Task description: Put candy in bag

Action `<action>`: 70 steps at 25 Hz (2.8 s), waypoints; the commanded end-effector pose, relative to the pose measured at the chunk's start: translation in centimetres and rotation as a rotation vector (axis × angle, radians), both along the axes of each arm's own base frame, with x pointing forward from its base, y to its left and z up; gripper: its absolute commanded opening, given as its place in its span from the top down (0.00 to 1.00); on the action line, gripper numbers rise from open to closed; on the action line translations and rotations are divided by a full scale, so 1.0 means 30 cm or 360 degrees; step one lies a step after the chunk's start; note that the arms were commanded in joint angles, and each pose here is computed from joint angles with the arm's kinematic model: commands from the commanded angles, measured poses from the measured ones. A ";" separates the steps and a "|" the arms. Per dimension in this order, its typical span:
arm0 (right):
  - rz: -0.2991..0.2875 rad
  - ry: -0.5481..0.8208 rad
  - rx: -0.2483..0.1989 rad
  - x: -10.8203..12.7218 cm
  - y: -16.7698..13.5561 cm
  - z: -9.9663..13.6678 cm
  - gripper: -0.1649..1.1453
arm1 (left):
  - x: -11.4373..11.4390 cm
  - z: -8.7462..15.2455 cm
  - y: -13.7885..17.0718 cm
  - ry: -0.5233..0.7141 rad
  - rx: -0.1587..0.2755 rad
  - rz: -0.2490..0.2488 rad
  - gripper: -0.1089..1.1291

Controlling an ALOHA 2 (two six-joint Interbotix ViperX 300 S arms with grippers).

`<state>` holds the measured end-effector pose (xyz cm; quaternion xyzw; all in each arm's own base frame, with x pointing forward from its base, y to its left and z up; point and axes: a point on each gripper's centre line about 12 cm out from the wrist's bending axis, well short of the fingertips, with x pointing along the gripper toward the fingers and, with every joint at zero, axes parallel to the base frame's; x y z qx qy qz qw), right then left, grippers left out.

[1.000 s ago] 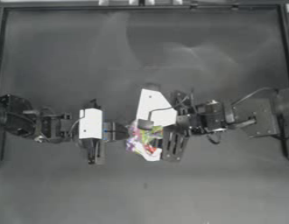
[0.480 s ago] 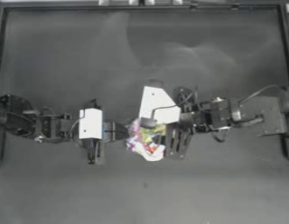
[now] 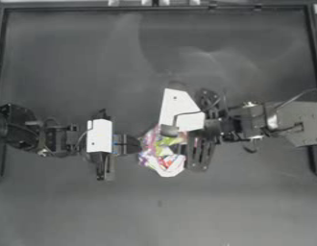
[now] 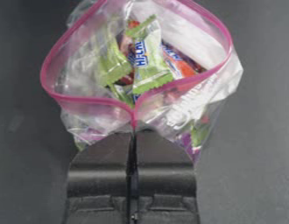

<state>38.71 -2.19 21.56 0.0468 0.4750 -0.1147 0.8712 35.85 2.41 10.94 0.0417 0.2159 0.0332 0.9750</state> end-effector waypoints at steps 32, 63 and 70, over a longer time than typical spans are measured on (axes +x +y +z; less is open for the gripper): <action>-0.0009 -0.0186 -0.0022 -0.075 -0.006 0.148 0.21 | -0.023 0.207 -0.002 -0.0153 0.0065 -0.0029 0.88; -0.0005 -0.0200 -0.0023 -0.081 -0.006 0.152 0.21 | -0.099 0.242 0.001 -0.0149 0.0088 -0.0032 0.65; 0.0002 -0.0205 -0.0029 -0.080 -0.004 0.153 0.21 | -0.090 0.236 0.005 -0.0143 0.0068 -0.0016 0.06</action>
